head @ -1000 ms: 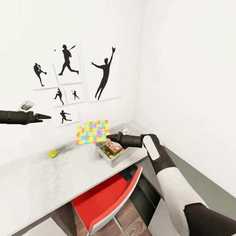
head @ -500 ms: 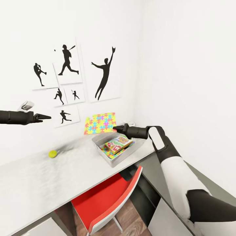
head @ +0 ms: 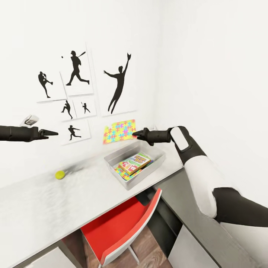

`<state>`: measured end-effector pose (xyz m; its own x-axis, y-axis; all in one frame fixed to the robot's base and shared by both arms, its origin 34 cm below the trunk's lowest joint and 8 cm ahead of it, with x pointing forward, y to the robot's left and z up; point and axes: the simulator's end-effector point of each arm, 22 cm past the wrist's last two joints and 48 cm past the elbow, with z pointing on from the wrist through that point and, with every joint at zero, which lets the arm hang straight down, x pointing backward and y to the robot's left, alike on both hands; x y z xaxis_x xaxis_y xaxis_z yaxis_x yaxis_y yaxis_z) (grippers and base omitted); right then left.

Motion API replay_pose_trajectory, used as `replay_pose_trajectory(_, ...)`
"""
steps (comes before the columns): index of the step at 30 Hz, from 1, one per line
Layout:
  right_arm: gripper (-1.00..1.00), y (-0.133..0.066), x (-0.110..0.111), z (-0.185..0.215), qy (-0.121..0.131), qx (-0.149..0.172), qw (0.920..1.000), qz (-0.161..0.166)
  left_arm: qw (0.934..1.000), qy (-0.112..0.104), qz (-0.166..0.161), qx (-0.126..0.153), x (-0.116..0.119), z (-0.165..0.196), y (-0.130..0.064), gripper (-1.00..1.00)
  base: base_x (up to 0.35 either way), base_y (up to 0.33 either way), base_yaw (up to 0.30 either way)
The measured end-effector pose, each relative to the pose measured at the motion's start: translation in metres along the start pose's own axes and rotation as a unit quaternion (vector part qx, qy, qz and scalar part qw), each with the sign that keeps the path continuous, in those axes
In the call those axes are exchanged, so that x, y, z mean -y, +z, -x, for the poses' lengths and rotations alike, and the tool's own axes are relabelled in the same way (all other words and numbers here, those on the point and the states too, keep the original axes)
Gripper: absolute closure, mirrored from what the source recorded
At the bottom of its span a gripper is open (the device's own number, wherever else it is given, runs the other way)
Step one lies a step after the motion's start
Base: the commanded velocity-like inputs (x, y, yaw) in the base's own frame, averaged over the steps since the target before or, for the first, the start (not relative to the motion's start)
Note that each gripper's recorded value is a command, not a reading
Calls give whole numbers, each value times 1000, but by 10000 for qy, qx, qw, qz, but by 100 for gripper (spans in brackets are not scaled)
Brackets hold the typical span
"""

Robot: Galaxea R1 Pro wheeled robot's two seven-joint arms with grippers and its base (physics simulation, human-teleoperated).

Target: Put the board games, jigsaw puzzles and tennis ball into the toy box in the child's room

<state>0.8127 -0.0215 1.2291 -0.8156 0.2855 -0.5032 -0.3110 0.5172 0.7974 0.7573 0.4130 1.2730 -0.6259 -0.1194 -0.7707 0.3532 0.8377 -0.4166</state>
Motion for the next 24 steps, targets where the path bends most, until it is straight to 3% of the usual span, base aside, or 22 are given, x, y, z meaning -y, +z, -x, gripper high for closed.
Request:
replay_pose_trajectory(4, 100, -5, 15, 8, 158, -84, 9997, -183, 10000, 2, 1, -1, 0, 0, 0, -100, 0, 0, 0)
replay_pose_trajectory(12, 100, -27, 37, 28, 131, 15, 9988, -462, 10000, 4, 2, -7, 0, -1, 0, -100, 0, 0, 0)
replay_pose_trajectory(16, 100, -38, 54, 32, 236, 48, 9981, -559, 10000, 4, -4, -7, 0, -1, 1, -100, 0, 0, 0)
replay_pose_trajectory(21, 100, -43, 62, 27, 426, -53, 9983, -403, 10000, 7, -11, -7, 1, -1, 1, -100, 0, 0, 0)
replay_pose_trajectory(24, 100, -40, 61, 19, 279, -259, 9985, -399, 10000, 8, -16, -5, 1, -1, 1, -100, 0, 0, 0)
